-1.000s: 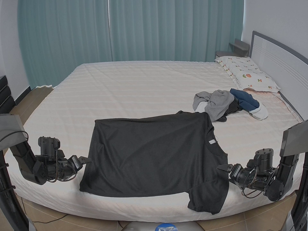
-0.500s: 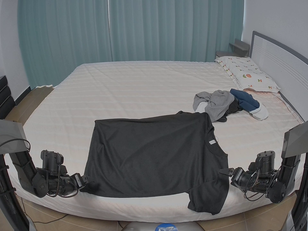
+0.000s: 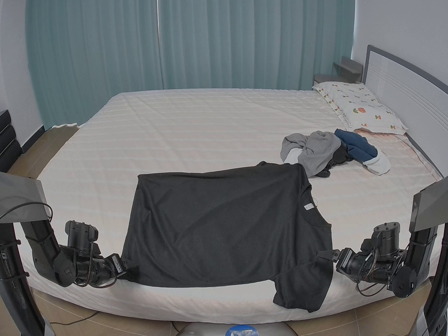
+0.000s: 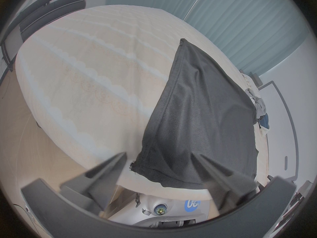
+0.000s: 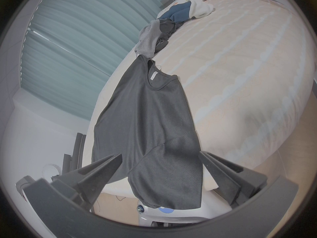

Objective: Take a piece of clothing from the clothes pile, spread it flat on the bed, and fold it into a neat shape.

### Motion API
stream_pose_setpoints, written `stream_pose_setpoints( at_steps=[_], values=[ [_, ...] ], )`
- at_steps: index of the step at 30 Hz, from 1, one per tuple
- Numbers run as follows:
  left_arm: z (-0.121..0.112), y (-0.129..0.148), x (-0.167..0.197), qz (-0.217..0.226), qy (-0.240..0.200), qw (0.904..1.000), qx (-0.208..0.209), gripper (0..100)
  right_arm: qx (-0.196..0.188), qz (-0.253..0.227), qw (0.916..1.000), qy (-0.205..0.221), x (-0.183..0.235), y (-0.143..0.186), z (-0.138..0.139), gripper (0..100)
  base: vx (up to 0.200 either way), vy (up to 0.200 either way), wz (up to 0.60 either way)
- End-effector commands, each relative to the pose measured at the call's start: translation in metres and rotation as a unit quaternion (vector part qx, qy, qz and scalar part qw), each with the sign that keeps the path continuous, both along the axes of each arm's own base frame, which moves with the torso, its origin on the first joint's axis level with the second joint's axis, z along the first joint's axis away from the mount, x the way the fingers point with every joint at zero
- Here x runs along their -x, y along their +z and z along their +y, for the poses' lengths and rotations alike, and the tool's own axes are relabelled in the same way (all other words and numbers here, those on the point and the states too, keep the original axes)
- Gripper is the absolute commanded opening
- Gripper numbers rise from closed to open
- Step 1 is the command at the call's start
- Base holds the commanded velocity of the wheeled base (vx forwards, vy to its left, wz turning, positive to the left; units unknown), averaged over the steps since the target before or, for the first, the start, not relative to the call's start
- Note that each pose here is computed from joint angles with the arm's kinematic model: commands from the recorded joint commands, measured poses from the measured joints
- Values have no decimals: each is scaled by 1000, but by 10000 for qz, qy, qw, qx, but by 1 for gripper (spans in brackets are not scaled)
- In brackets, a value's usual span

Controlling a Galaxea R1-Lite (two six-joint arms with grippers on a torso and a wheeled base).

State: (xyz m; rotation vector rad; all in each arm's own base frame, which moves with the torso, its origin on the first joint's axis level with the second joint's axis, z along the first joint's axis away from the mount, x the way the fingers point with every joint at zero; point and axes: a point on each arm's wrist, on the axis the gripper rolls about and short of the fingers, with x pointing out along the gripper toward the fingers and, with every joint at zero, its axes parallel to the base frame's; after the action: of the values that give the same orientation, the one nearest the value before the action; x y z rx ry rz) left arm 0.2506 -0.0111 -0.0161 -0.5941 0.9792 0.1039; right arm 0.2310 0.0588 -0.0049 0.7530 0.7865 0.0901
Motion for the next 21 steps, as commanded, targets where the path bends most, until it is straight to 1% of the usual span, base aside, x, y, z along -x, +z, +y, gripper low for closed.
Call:
stream_pose_setpoints(
  at_steps=[1, 4, 8, 10, 11, 15, 21],
  values=[
    [-2, -6, 0, 111, -7, 9999, -38, 0, 72, 36, 10000, 58, 3, -1, -1, 100, 0, 0, 0],
    [-2, -5, 2, 112, 16, 9999, -59, 0, 216, 84, 9996, 156, 8, -3, -2, 100, 0, 0, 0],
    [0, -3, 9, 156, 113, 9993, -310, 0, 476, 195, 9980, 375, 17, -6, -4, 100, 0, 0, 0],
    [0, -1, 9, 115, 147, 9991, -369, 0, 542, 235, 9973, 437, 19, -8, -4, 100, 0, 0, 0],
    [1, 3, 10, 34, 183, 9989, -441, 0, 632, 279, 9962, 537, 21, -10, -4, 100, 0, 0, 0],
    [3, 10, 11, -67, 187, 9984, -524, 0, 669, 376, 9952, 613, 24, -13, -4, 100, 0, 0, 0],
    [2, 7, 14, -8, 156, 9984, -536, 0, 643, 437, 9943, 727, 20, -23, 3, 100, 0, 0, 0]
  ],
)
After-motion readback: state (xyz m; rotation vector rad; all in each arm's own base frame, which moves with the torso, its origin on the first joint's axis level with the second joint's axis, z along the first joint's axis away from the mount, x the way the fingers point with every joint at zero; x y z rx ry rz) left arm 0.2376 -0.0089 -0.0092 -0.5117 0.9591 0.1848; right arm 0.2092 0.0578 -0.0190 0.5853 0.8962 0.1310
